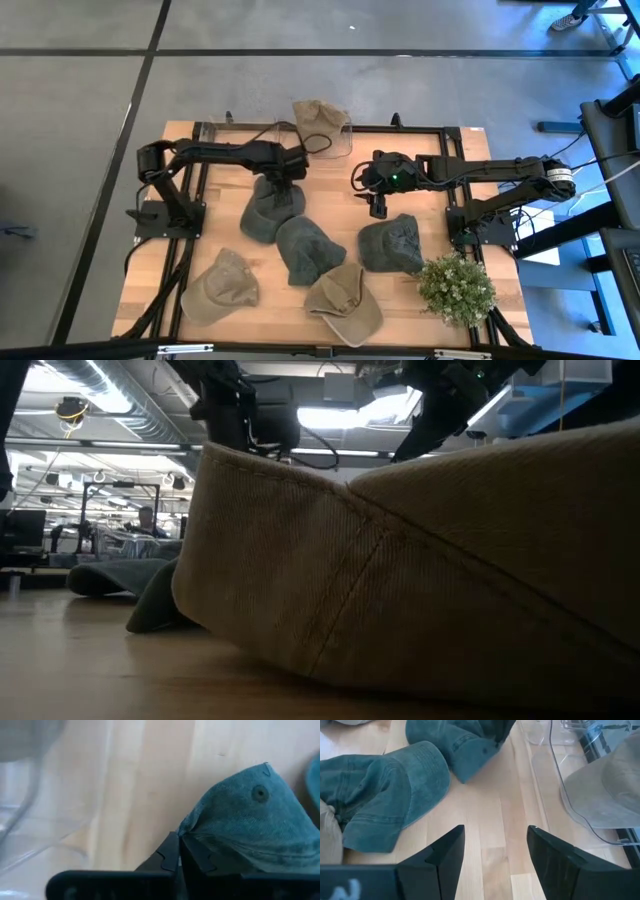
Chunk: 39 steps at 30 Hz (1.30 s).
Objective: Pick & Place hat
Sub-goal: Put the top blue cap into the left transparent bin
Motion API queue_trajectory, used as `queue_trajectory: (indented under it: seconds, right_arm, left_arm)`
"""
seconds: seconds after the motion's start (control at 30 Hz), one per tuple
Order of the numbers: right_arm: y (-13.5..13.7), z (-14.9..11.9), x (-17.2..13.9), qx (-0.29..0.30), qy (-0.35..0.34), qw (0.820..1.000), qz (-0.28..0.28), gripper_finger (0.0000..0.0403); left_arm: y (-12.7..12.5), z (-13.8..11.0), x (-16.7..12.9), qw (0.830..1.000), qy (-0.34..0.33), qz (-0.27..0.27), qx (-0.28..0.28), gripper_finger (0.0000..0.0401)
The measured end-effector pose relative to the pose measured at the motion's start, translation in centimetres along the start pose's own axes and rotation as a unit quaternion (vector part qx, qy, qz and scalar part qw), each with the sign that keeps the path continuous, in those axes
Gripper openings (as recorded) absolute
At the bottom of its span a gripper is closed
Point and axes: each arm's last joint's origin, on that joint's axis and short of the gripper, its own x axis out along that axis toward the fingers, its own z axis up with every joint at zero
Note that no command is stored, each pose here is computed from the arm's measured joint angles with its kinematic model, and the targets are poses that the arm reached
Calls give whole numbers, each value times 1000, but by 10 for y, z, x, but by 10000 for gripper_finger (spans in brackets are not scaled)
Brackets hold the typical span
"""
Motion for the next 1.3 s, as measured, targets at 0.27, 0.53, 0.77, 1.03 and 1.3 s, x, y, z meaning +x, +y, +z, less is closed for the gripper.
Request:
queue_trajectory:
  seconds: [0.27, 0.53, 0.77, 1.03, 1.3]
  right_arm:
    - [0, 0, 0, -1, 0, 1000, 0, 216]
    - [0, 0, 0, -1, 0, 1000, 0, 216]
    - [0, 0, 0, -1, 0, 1000, 0, 216]
    - [0, 0, 0, -1, 0, 1000, 0, 216]
    - [0, 0, 0, 0, 0, 1000, 0, 216]
  left_arm:
    - [5, -5, -32, 998, -42, 35, -26, 2]
    - [0, -16, -76, 992, -105, 57, -36, 2]
    - [-5, -26, -107, 983, -152, 97, -25, 2]
    - [-1, -33, -132, 974, -180, 132, 19, 2]
    - [6, -23, -174, 958, -231, 164, 48, 2]
